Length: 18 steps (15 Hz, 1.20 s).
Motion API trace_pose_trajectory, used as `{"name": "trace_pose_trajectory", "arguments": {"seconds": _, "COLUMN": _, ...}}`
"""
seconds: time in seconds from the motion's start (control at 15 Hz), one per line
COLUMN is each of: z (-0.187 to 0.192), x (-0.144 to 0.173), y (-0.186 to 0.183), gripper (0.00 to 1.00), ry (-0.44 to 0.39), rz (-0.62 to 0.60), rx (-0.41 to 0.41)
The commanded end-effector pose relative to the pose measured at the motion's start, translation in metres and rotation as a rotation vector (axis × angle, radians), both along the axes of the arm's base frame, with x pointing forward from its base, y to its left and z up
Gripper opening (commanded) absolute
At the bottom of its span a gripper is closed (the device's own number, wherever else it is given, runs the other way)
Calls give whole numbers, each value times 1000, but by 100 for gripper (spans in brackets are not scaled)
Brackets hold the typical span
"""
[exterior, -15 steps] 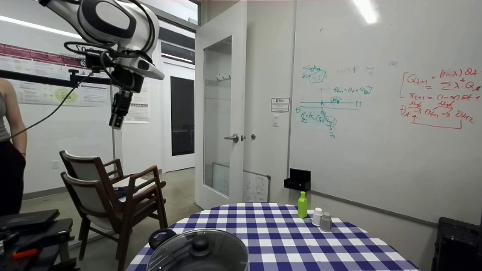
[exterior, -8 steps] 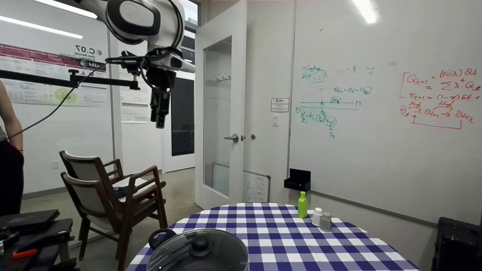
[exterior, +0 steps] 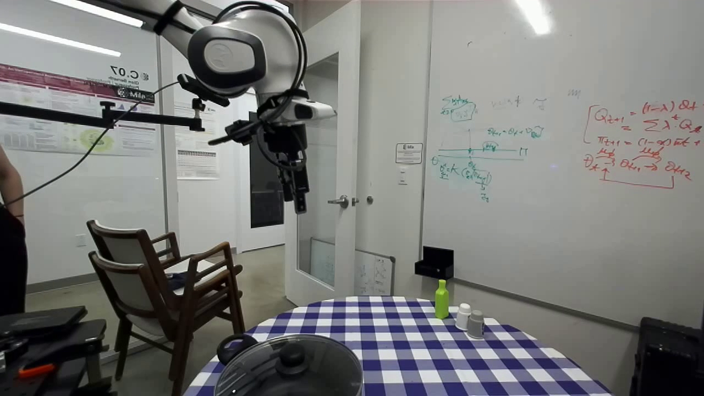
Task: Put the lid of the pot on the table
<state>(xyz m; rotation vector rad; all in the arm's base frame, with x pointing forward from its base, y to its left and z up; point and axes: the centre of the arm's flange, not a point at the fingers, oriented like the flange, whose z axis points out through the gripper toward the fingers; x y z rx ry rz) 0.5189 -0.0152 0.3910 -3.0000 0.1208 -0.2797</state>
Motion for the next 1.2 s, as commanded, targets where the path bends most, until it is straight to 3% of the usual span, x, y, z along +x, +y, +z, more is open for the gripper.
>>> {"name": "trace_pose_trajectory", "arguments": {"seconds": 0.0, "z": -34, "x": 20, "y": -28, "gripper": 100, "ry": -82, "rz": -58, "rx": -39}}
{"name": "trace_pose_trajectory", "arguments": {"seconds": 0.27, "z": -76, "x": 16, "y": -45, "gripper": 100, "ry": -48, "rz": -20, "rx": -152}}
{"name": "trace_pose_trajectory", "arguments": {"seconds": 0.53, "z": -118, "x": 14, "y": -62, "gripper": 100, "ry": 48, "rz": 14, "rx": -213}}
{"name": "trace_pose_trajectory", "arguments": {"seconds": 1.13, "z": -180, "x": 41, "y": -63, "gripper": 100, "ry": 177, "rz": 14, "rx": -199}}
